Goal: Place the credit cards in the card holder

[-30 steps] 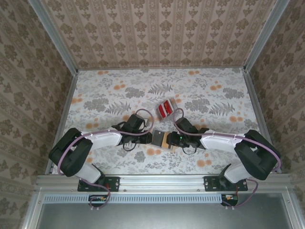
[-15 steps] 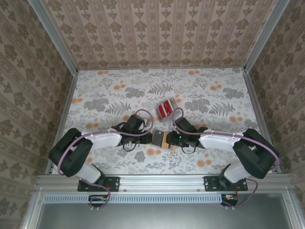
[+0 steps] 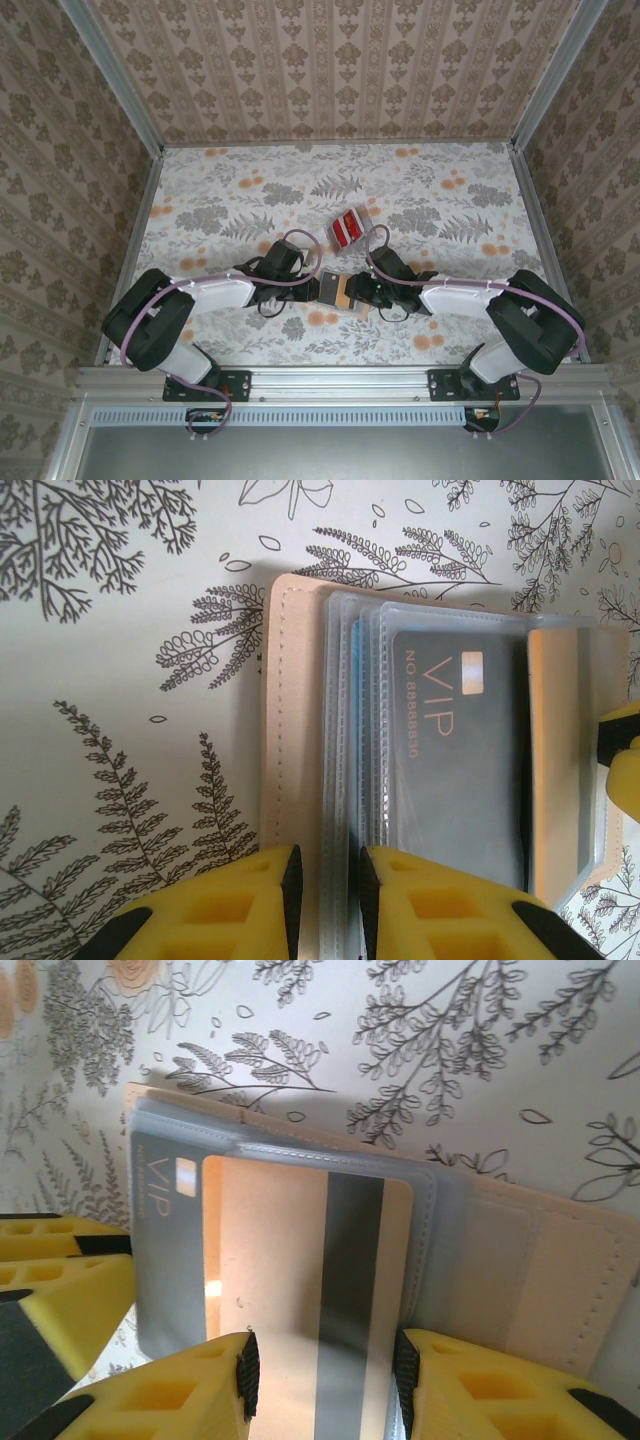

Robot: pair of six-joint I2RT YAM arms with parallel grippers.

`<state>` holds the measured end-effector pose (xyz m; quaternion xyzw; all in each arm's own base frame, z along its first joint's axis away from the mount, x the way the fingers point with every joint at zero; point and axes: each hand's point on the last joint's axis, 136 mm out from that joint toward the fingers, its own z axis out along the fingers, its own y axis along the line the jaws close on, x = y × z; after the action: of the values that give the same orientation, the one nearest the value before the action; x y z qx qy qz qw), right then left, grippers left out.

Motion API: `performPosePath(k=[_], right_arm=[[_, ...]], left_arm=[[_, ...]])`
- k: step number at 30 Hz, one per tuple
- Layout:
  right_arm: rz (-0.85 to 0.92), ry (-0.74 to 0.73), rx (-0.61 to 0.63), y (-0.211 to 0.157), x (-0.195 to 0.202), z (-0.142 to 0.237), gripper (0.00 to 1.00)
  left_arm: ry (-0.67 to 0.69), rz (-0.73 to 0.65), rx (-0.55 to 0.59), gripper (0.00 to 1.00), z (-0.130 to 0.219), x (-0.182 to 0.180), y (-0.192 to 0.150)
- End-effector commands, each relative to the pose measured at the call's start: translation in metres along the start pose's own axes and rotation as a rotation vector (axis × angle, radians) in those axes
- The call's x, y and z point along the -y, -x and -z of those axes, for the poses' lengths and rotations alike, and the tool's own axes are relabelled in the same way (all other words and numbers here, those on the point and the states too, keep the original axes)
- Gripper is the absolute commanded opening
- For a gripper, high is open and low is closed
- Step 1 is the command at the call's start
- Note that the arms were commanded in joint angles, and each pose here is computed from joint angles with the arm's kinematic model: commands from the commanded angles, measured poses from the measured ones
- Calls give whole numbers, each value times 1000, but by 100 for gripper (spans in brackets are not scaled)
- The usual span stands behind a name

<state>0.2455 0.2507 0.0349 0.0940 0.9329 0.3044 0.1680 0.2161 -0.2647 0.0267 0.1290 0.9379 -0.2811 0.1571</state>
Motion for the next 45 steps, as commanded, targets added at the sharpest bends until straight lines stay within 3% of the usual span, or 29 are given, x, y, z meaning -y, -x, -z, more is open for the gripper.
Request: performPosePath(k=[1,12,22,39,45], right_arm=[[-3,87,15,4,-19,11,44],[23,118,39,10,-33,28,44],[41,240,35,18,-67,29,44],[46,267,-41,15,-80,-13,45],[85,231,-28,20,-81,-2,45]], left_arm=[[15,17,-36,25,-2,-5,-13],[3,14,-37,25,-4,-2,-10],[-2,11,-30,25,-3,1,-7],[24,6,-8,25,3,-2,-3],[67,19,42,25,22,-14,5]])
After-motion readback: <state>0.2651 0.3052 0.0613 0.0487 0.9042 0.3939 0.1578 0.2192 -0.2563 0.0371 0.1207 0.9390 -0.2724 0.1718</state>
